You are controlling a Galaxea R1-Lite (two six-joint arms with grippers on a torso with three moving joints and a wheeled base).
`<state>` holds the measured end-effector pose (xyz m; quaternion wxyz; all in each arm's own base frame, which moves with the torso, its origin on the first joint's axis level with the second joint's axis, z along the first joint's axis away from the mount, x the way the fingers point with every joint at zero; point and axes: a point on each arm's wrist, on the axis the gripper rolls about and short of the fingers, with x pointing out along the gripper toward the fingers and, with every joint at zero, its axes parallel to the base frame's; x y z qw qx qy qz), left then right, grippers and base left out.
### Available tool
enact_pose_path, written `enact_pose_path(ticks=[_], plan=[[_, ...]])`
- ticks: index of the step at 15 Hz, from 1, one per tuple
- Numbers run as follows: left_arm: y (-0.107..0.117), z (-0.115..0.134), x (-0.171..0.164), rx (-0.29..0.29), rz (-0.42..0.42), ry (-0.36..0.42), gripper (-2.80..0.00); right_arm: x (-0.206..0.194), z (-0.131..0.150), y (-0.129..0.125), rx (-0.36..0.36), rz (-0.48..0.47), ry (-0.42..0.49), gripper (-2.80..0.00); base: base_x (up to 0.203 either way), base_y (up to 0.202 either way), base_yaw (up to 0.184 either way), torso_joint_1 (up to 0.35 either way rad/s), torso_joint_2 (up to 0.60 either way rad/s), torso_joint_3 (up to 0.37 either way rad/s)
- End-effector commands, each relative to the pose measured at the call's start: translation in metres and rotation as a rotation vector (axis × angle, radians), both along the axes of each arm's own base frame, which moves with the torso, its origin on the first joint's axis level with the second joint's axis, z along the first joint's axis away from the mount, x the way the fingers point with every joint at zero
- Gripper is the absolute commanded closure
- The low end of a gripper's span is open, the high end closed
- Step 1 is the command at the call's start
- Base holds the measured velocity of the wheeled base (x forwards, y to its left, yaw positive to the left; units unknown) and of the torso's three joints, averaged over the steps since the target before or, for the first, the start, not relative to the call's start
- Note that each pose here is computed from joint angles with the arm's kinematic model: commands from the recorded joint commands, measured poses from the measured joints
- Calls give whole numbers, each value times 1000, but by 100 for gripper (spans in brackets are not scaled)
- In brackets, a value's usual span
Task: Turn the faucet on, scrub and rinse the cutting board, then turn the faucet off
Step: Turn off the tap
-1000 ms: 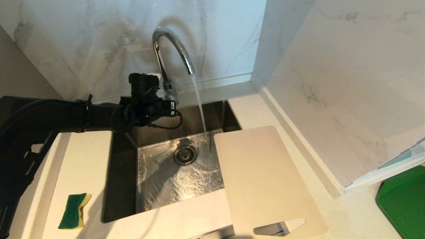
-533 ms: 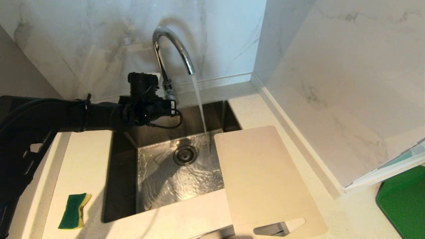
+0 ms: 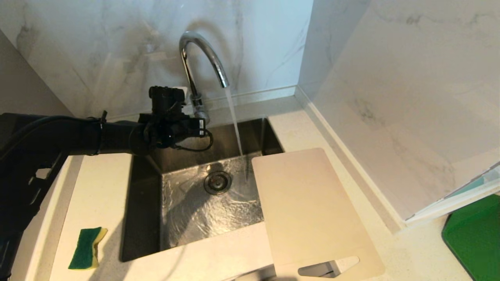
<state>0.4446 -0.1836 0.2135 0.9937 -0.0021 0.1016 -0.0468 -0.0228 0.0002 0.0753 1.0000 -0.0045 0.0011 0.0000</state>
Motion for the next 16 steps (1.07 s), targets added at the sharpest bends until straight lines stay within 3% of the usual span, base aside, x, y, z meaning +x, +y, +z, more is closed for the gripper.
enact_pose_path(ticks=[1,16], plan=[[1,-1,1,-1,4,1,0,0,0,0,0,0,-1,0,0,0,0,0,0,0],[15,3,12,-5,38,-26,0,0,0,0,1,0,-1,0,0,0,0,0,0,0]])
